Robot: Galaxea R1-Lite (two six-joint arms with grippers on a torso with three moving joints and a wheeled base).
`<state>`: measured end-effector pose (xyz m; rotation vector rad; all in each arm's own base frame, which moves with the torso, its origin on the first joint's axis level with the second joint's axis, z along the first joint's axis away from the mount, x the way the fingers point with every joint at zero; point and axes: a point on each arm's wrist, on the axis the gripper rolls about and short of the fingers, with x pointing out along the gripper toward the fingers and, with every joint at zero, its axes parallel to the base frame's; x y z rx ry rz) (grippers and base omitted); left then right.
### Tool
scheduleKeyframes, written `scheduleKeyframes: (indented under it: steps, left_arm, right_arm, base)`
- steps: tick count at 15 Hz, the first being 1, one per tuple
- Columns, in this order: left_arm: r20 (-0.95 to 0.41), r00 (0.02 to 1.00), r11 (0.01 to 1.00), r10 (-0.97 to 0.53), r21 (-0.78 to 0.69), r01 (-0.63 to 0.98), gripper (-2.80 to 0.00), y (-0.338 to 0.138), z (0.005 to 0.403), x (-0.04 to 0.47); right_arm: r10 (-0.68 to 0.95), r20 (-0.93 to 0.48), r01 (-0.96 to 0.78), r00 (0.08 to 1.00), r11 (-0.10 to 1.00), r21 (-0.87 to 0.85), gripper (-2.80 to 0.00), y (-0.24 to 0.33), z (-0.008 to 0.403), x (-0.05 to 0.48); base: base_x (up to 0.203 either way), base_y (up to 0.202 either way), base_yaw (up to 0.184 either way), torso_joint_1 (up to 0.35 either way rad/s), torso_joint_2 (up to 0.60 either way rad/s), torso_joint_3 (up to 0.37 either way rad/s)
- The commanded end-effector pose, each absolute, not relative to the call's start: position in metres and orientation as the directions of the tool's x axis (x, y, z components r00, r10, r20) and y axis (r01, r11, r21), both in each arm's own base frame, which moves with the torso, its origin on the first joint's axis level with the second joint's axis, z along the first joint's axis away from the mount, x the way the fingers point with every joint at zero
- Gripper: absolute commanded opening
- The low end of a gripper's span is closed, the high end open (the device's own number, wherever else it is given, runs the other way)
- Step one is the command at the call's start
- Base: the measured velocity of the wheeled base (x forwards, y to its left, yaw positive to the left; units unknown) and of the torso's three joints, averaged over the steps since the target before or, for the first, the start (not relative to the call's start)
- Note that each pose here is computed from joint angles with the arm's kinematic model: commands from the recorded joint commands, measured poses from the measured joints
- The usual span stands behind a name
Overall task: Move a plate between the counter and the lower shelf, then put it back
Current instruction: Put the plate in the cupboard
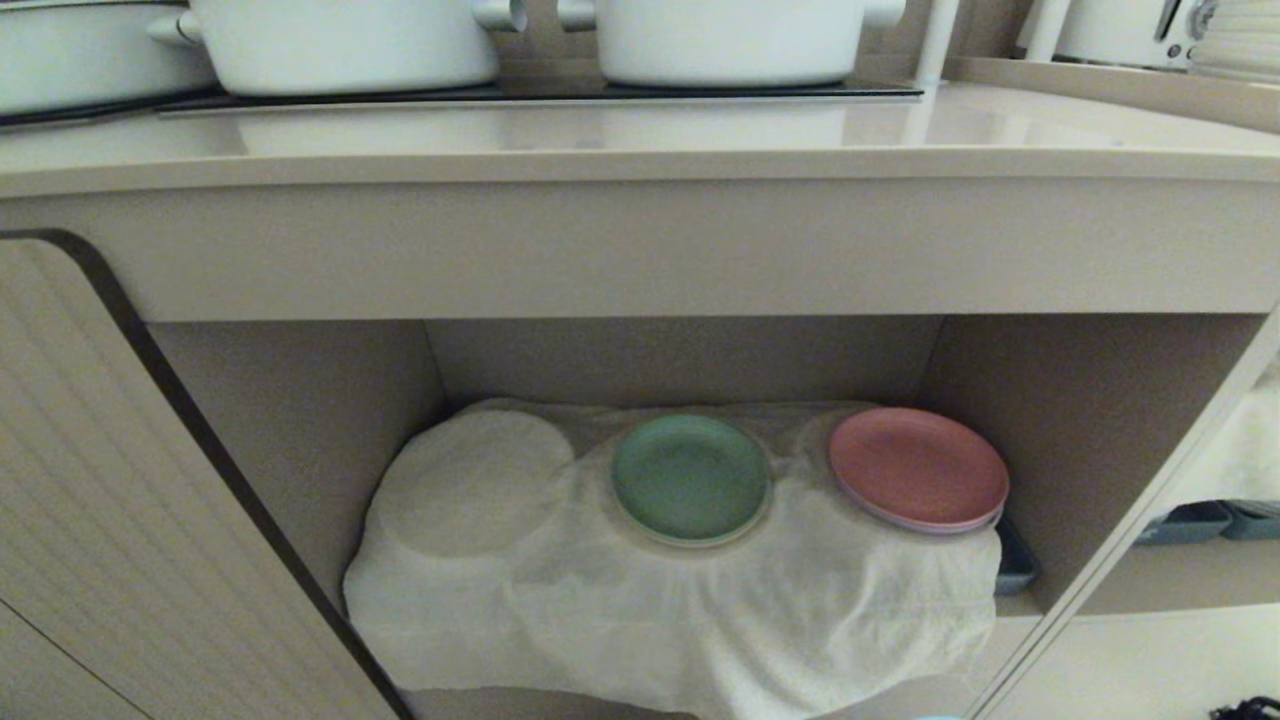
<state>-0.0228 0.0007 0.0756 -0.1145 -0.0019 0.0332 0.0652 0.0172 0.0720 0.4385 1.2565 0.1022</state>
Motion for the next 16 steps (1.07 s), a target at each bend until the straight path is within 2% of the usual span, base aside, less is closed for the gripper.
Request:
scheduleKeyframes:
  steps: [1,16]
  left_arm:
    - [0.0,0.999,0.993,0.034,-0.115,-0.034,-2.8,0.0008,0.0755,-0.0228]
    - [0.001,0.999,0.993,0.034,-0.116,-0.033,-2.8,0.0008,0.0759,-0.0229]
  right_arm:
    - [0.313,-0.897,0.165,0.314,0.912,0.376,-2.8,0.0173,0.0718,0.0652]
    - [0.314,-0.896,0.155,0.315,0.914,0.375,-2.8,0.0173,0.072,0.0651]
  base:
    - [0.0,0.0,0.0,0.0,0.0,0.0]
    - [0.0,0.0,0.0,0.0,0.0,0.0]
